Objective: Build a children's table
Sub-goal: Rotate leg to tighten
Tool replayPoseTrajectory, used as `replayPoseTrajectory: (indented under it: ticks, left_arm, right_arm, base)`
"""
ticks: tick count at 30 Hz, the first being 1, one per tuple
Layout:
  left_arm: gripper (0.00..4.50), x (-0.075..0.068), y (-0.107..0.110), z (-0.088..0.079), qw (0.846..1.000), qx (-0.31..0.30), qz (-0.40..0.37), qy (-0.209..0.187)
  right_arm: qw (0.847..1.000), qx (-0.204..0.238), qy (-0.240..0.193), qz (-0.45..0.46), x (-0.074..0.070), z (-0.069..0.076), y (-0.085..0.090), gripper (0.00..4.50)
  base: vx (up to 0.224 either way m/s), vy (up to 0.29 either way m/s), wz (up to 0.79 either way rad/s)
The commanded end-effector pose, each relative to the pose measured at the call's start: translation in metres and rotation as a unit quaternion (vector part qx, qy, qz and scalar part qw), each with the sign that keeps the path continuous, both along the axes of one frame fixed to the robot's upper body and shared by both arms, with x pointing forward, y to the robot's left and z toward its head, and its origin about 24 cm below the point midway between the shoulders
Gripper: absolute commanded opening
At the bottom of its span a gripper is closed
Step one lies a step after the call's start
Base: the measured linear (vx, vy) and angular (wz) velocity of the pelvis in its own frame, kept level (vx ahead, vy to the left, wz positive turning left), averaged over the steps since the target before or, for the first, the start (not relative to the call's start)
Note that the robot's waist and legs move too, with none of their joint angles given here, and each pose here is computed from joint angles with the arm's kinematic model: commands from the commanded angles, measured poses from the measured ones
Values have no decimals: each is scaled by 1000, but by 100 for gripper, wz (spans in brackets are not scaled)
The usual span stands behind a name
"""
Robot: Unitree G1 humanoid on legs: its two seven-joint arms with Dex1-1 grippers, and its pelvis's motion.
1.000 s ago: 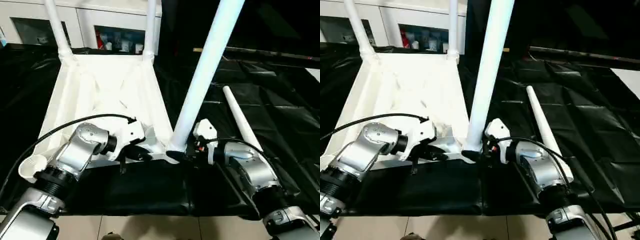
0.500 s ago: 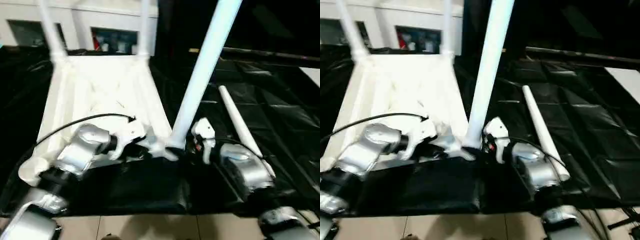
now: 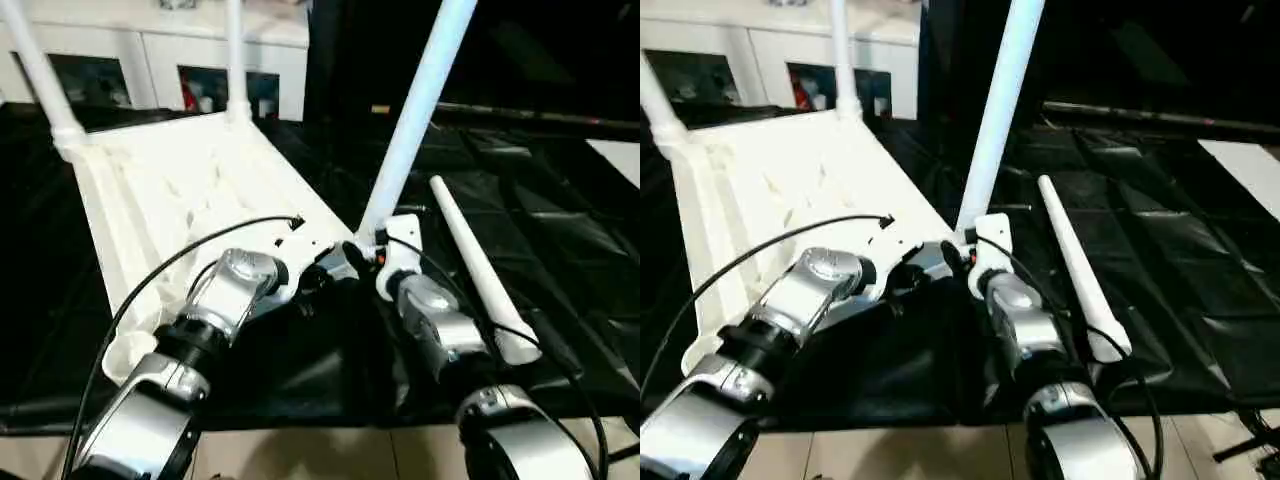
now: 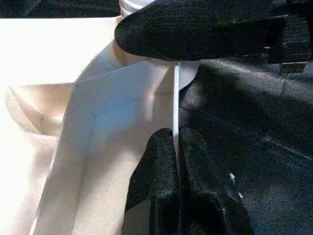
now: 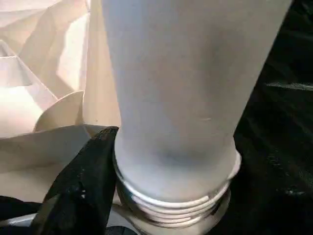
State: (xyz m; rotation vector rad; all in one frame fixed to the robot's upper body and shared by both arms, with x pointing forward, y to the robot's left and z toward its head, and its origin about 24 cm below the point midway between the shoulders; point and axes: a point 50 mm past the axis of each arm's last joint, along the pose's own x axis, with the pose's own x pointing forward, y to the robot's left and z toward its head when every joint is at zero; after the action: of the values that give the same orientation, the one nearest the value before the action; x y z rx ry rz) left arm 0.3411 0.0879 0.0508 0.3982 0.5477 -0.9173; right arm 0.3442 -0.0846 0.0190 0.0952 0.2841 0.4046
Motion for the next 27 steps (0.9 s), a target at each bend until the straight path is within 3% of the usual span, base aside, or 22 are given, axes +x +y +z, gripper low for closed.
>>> replayPoseTrajectory:
  ticks: [1, 4, 8, 14, 18, 23, 27]
  left_arm:
    - [0, -5, -1, -8, 1000, -18, -7, 4]
    - [0, -7, 9, -6, 999, -21, -38, 4]
    - [0, -13, 25, -2, 995, -29, -98, 16]
    - [0, -24, 46, 4, 984, -27, -169, 40]
    - [0, -29, 51, 3, 980, -32, -189, 59]
    - [0, -31, 51, 1, 978, -36, -196, 60]
    - [0, -31, 51, 2, 978, -36, -198, 60]
  right_arm:
    - [999, 10, 18, 45, -7, -7, 13, 352]
    - [997, 3, -8, 81, -4, 0, 4, 385]
    - [989, 7, -36, 145, -8, 9, -14, 385]
    - [962, -39, -48, 267, -25, 11, -38, 385]
    - [948, -50, -40, 313, -31, 13, -44, 385]
    - [941, -41, -34, 334, -31, 17, -45, 385]
    - [941, -35, -37, 334, -30, 19, -45, 349]
  base:
    - [0, 0, 0]
    - [0, 0, 0]
    - [0, 0, 0]
    - [0, 0, 0]
    - [0, 0, 0]
    - [0, 0, 0]
    - [0, 0, 0]
